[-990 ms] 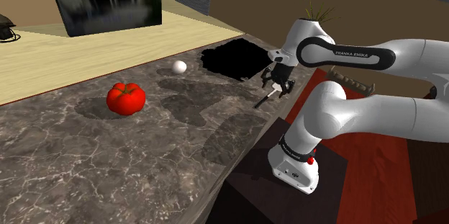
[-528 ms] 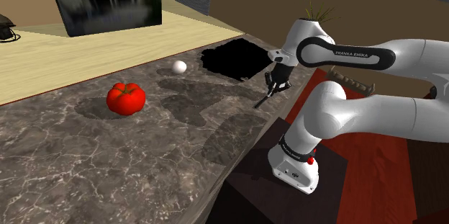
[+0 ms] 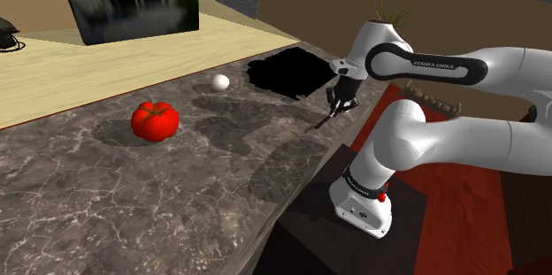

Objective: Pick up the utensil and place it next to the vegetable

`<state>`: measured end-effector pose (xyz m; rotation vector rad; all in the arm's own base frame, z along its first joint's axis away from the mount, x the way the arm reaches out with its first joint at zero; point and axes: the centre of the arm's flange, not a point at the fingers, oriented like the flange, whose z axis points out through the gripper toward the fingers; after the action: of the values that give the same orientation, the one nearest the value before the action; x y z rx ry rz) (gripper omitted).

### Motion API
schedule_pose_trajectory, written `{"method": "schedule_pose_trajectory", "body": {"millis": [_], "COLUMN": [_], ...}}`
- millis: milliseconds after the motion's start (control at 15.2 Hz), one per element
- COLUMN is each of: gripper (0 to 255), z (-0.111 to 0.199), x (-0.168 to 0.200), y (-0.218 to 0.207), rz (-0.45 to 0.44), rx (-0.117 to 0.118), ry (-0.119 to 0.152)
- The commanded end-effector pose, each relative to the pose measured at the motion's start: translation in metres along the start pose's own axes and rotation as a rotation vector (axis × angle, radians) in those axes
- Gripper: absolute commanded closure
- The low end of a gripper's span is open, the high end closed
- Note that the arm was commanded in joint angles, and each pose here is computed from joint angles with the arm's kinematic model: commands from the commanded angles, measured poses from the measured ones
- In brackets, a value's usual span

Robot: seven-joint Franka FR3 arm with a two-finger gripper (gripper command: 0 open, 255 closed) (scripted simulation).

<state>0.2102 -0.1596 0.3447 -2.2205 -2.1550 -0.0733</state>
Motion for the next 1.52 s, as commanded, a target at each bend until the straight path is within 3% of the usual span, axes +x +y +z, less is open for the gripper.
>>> {"method": "schedule_pose_trajectory", "body": {"millis": [0,1452], "gripper": [255,255], "z": [-0.01,-0.125], "x": [0.001,0.009], "y": [0.0,0.0], "rz": [0.0,0.0], "rx": [0.0,0.0], "ry": [0.0,0.0]}}
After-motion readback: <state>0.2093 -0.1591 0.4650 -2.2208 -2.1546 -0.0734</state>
